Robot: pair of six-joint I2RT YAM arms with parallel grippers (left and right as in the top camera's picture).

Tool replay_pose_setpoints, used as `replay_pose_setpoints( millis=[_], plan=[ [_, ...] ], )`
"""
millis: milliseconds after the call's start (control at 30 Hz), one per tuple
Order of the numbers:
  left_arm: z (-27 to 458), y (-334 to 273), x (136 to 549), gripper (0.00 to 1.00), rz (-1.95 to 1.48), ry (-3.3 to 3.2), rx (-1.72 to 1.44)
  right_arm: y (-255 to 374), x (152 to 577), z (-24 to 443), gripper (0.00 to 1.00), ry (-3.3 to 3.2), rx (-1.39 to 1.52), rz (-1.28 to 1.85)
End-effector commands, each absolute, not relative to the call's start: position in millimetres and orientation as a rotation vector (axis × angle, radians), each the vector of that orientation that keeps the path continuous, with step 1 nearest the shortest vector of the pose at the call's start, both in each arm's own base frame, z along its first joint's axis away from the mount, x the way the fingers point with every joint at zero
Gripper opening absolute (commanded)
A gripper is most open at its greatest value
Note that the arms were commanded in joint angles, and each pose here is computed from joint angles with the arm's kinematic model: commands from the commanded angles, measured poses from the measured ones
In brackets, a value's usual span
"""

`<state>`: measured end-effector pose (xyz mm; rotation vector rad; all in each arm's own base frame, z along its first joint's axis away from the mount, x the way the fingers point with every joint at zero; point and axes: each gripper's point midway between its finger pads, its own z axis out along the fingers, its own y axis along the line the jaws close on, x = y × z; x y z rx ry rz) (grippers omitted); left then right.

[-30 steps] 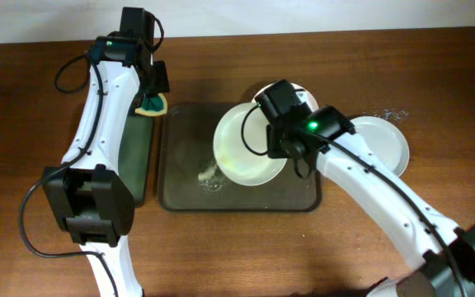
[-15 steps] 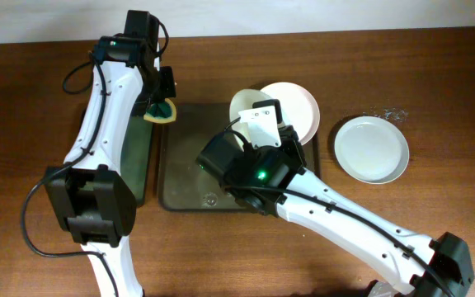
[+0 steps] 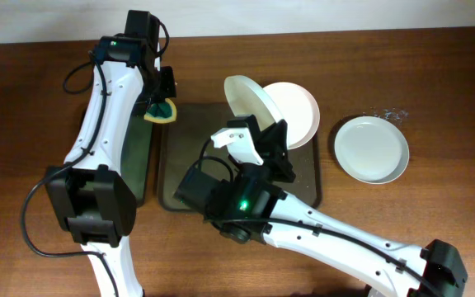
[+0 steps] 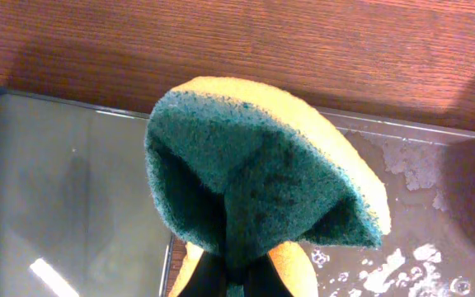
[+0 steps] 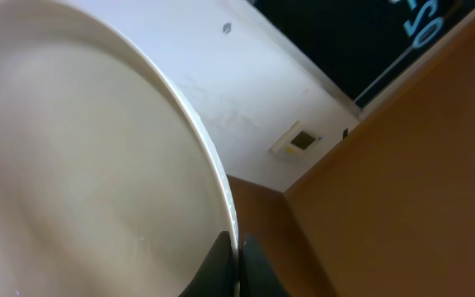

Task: Clean dirty plates on tray and stack at the side
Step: 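Lift the plate with the right gripper, retract left gripper with sponge, then stack the plate onto the cleaned plate at the right, release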

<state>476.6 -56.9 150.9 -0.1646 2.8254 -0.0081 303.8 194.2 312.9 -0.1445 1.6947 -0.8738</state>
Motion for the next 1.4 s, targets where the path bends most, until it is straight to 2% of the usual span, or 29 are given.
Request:
replay_pose_setpoints(
  millis=[0, 200, 367, 567, 733, 800, 867, 1033, 1133, 1367],
  plan=[
    [158, -62, 479, 0.0, -0.03, 2.808, -0.131, 196, 300, 323, 0.04, 1.626, -0.129, -0.895],
    [159, -62, 481, 0.0, -0.033, 2.799, -0.131, 199, 301, 311, 0.04, 1.695, -0.151, -0.855],
    [159, -62, 481, 0.0, -0.033, 2.799, -0.131, 202, 308, 268, 0.04, 1.943, -0.187, -0.721],
    [159, -62, 481, 0.0, -0.032, 2.8, -0.131, 201, 312, 177, 0.04, 2.589, -0.133, -0.229],
    [159, -62, 481, 0.0, -0.033, 2.8, -0.131, 198, 336, 166, 0.04, 2.777, -0.163, 0.29],
    [159, -62, 481, 0.0, -0.033, 2.8, -0.131, 173, 349, 168, 0.04, 2.8, -0.068, 0.418],
    [159, -62, 481, 0.0, -0.033, 2.8, -0.131, 122, 366, 169, 0.04, 2.804, 0.128, 0.503],
    [159, -62, 481, 0.0, -0.033, 2.8, -0.131, 5, 374, 163, 0.04, 2.766, 0.568, 0.397],
    [159, -62, 481, 0.0, -0.033, 2.8, -0.131, -81, 350, 144, 0.04, 2.754, 0.907, 0.155],
    [159, -62, 481, 0.0, -0.033, 2.8, -0.131, -147, 299, 81, 0.04, 2.725, 1.255, 0.056]
  ],
)
